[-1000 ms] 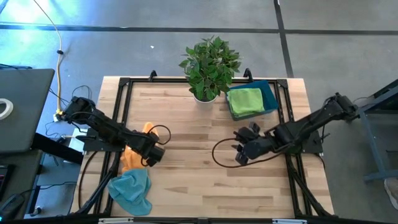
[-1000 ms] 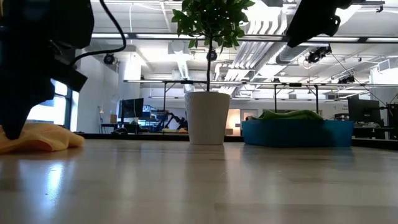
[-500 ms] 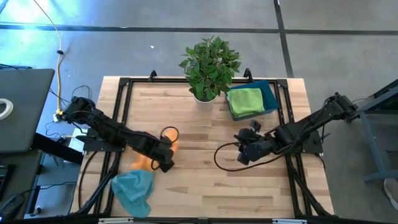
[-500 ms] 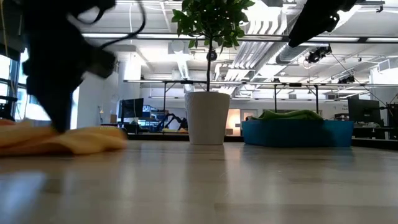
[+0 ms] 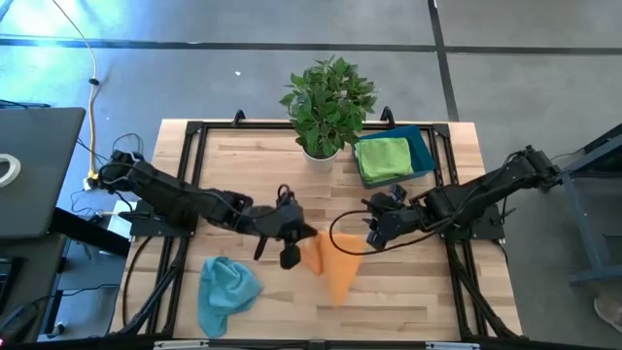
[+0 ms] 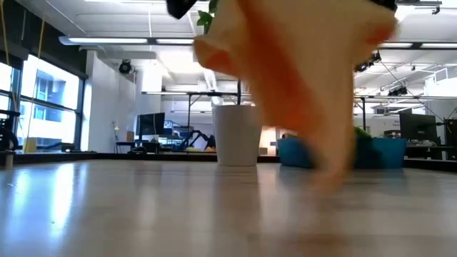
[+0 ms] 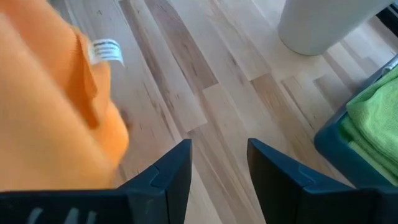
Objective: Sort microfiber towel by color & place in baskets
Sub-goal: Fold the orange towel
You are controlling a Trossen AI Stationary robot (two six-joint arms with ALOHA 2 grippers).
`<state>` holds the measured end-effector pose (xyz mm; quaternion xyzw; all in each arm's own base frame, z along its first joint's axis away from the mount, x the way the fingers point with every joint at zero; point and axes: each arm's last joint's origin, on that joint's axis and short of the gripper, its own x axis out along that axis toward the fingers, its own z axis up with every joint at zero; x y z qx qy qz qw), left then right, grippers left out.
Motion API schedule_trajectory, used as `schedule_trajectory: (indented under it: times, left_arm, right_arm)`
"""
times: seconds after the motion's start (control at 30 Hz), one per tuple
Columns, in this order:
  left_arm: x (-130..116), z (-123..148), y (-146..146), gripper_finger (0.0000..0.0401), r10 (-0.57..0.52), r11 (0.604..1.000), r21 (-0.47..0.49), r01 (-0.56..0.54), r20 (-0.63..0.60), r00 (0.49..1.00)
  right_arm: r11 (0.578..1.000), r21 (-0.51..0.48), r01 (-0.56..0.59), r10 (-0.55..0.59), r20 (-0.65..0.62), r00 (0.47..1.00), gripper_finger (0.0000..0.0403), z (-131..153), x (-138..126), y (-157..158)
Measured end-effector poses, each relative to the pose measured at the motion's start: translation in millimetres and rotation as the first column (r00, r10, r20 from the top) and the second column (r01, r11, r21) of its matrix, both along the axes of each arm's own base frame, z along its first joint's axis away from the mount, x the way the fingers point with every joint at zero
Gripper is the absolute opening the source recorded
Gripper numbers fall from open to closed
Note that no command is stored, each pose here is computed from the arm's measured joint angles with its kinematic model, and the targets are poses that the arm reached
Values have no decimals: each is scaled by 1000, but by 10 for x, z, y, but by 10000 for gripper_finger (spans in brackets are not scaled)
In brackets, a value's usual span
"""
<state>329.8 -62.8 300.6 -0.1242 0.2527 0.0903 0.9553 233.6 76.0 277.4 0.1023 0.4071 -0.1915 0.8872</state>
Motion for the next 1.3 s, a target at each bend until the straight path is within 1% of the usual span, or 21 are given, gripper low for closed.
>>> schedule_trajectory:
  times: [0.1, 0.2, 0.23, 0.3, 0.43, 0.57, 0.7, 0.83, 0.93, 1.03, 1.1, 1.23, 1.3]
  left_arm:
    - [4, 18, 91, 1, 10, 999, 36, -9, -28, 1000]
    - [-27, -109, 190, 1, 39, 999, 31, -35, -154, 987]
    - [-30, -177, 219, 1, 60, 998, 19, -57, -207, 977]
    - [-73, -331, 277, 3, 107, 994, 8, -110, -334, 936]
    - [-68, -492, 352, 14, 169, 982, -2, -189, -434, 885]
    - [-34, -562, 368, 38, 176, 981, 5, -195, -454, 874]
    - [-39, -561, 383, 83, 177, 980, 4, -197, -461, 870]
    - [-58, -526, 392, 129, 189, 979, 12, -205, -451, 872]
    - [-78, -525, 392, 151, 184, 979, 10, -202, -464, 867]
    - [-90, -506, 387, 159, 170, 981, -4, -194, -466, 868]
    - [-95, -518, 371, 160, 141, 984, -29, -176, -481, 866]
    - [-105, -497, 337, 157, 75, 986, -95, -138, -484, 872]
    - [-108, -500, 307, 155, 59, 987, -104, -125, -487, 871]
  right_arm:
    - [1000, 1, 1, -1, 0, 1000, 149, 0, 2, -4]
    - [1000, 2, 1, -1, 0, 1000, 149, 0, 2, -3]
    - [1000, 3, 3, -3, 2, 1000, 149, 1, 2, -3]
    - [1000, 14, 17, -17, 6, 1000, 149, 1, 2, -3]
    - [998, 42, 45, -47, 25, 999, 149, 5, 12, 1]
    - [992, 92, 85, -90, 45, 995, 149, 6, 25, 8]
    - [986, 128, 104, -109, 28, 994, 150, -48, 69, 32]
    - [974, 179, 135, -137, -1, 991, 150, -202, 210, 96]
    - [963, 207, 172, -172, -18, 985, 150, -360, 348, 142]
    - [947, 226, 227, -218, -61, 974, 150, -524, 455, 135]
    - [937, 230, 262, -247, -93, 965, 150, -646, 528, 115]
    - [920, 285, 269, -241, -130, 962, 150, -900, 732, 76]
    - [910, 315, 269, -235, -142, 962, 150, -1031, 831, 51]
